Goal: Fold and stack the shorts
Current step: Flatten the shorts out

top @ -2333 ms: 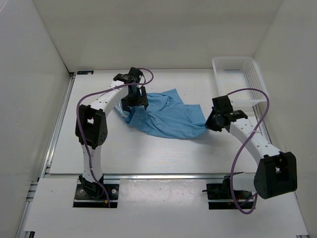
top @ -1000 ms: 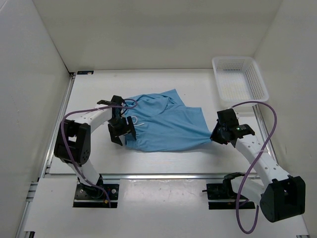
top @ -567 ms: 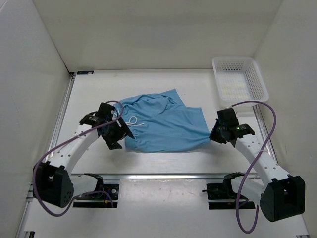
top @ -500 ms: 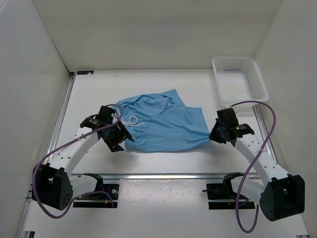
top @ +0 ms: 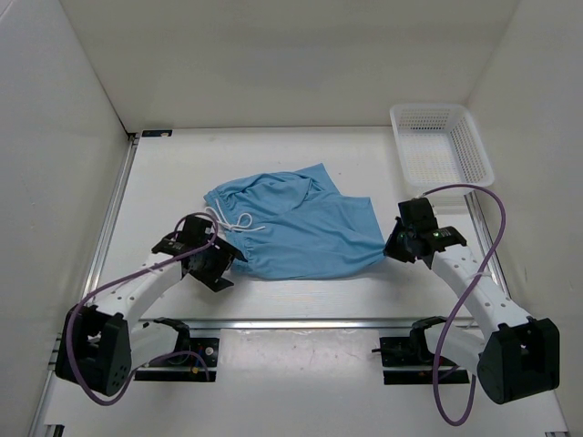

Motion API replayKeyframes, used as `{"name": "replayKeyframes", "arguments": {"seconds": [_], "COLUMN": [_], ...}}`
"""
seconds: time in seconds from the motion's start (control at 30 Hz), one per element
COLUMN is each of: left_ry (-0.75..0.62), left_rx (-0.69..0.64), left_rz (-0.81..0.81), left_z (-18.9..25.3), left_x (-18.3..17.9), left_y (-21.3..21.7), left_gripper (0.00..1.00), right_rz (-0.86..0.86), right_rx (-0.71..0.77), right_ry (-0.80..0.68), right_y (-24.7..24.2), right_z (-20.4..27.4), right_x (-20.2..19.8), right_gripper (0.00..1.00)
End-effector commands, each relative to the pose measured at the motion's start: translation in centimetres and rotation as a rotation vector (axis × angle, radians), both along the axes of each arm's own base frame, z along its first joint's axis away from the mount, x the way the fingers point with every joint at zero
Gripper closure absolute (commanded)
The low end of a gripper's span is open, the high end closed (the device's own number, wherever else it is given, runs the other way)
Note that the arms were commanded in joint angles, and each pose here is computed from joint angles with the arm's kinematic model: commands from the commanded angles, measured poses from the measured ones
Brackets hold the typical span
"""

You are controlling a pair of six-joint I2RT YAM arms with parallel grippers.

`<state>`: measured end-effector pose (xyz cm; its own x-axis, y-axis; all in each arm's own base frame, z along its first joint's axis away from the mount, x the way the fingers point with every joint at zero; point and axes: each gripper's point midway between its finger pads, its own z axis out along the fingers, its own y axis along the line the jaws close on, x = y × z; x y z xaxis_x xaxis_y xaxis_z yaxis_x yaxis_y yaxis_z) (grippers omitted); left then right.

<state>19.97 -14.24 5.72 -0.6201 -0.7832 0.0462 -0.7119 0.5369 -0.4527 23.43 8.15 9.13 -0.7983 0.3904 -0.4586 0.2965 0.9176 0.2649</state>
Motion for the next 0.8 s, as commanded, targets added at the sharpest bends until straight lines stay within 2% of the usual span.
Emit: {"name": "replayKeyframes", "arguments": {"seconds": [0.0,0.37,0.53,0.63,0.77], "left_ry": [-0.069,-0.091,-0.04,-0.041,-0.081], "left_rx": [-0.016,0.1,0.151,0.158,0.168], "left_rz": [0.034,0.025,0.002,-0.015,-0.021], "left_z": [0.3,-1.7,-3.5,-3.7,-2.9], "left_x": [2.3,4.2,4.7,5.3,5.6], "left_y": [-0.5,0.6,0.6,0.4,0.4], "left_gripper": [0.18,0.24,0.33,0.34,0.43], "right_rz": [0.016,0.016,0.016,0.016,0.016], "right_rx": [0.012,0.015,0.015,0.015,0.015], "right_ry": [-0.036,-0.045,-0.045,-0.045,-0.045], "right_y": [0.3,0.3,0.3,0.3,0.3], "right_z": [1.0,1.3,1.3,1.3,1.3], "right_x": [0.6,0.8,0.8,0.8,0.8], "right_gripper": [0.99,0.99,0.99,0.99,0.99]}}
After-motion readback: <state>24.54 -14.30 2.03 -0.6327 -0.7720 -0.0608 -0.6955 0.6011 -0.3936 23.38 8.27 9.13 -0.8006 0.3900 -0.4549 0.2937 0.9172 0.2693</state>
